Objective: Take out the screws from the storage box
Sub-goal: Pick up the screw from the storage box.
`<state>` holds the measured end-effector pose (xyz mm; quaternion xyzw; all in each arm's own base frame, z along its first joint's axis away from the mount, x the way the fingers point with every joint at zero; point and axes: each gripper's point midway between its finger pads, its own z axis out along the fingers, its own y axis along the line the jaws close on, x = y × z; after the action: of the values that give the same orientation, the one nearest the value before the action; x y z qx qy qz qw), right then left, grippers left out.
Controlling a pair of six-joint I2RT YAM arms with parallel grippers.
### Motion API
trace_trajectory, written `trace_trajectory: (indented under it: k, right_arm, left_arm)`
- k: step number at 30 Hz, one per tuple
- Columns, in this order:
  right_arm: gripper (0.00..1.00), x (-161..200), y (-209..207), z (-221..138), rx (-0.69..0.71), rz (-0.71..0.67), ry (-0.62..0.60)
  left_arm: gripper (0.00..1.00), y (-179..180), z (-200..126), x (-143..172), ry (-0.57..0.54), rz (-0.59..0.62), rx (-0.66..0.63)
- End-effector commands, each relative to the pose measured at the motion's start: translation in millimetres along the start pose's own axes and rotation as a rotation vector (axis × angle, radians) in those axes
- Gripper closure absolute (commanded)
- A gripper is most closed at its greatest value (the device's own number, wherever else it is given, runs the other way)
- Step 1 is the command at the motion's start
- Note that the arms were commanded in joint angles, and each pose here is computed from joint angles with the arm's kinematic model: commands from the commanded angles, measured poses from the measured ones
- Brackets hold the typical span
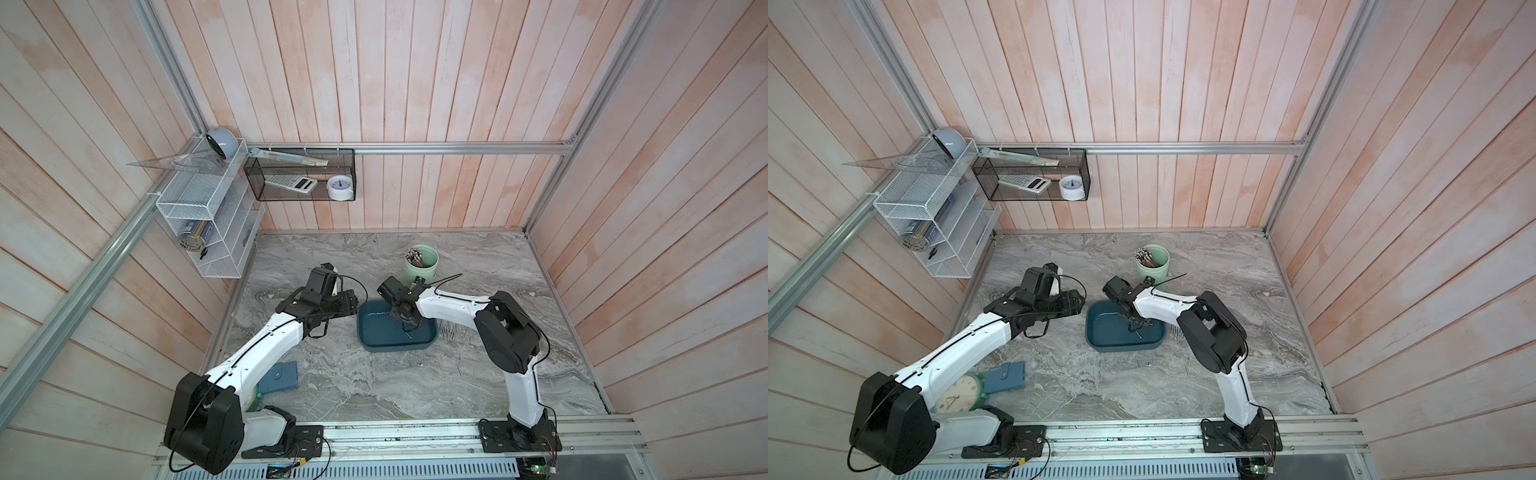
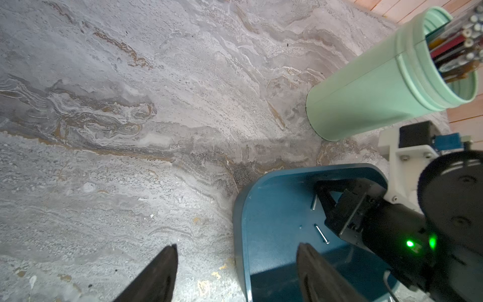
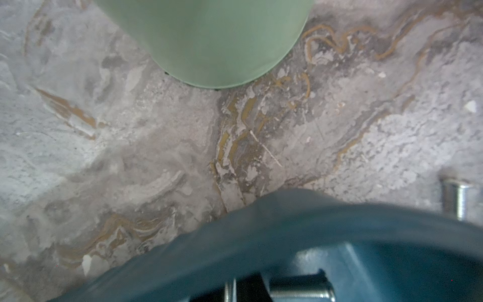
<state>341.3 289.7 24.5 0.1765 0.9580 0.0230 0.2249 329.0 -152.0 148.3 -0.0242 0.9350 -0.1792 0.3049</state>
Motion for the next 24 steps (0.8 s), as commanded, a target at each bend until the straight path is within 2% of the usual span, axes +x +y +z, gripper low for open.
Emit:
trace_trajectory:
  k: [1, 9, 12, 17, 24]
  right_arm:
    - [1.00, 14, 5, -12, -0.027, -0.106, 0.040]
    - [1.00, 6, 45, -57, -0.271, -0.206, 0.030]
    - [1.00, 3, 55, -69, -0.320, -0.233, 0.019]
    - [1.00, 4, 57, -79, -0.333, -0.290, 0.011]
    - [1.00, -4, 31, -103, -0.316, -0.384, -0.011]
  left_arm:
    - [0.23, 1, -4, -5, -0.035, 0.014, 0.000]
    - [0.23, 2, -3, -5, -0.034, 0.012, -0.003]
    - [0.23, 2, -3, -5, -0.034, 0.015, -0.004]
    - [0.23, 3, -4, -5, -0.037, 0.015, -0.005]
    - [0.23, 3, -3, -5, -0.035, 0.014, -0.006]
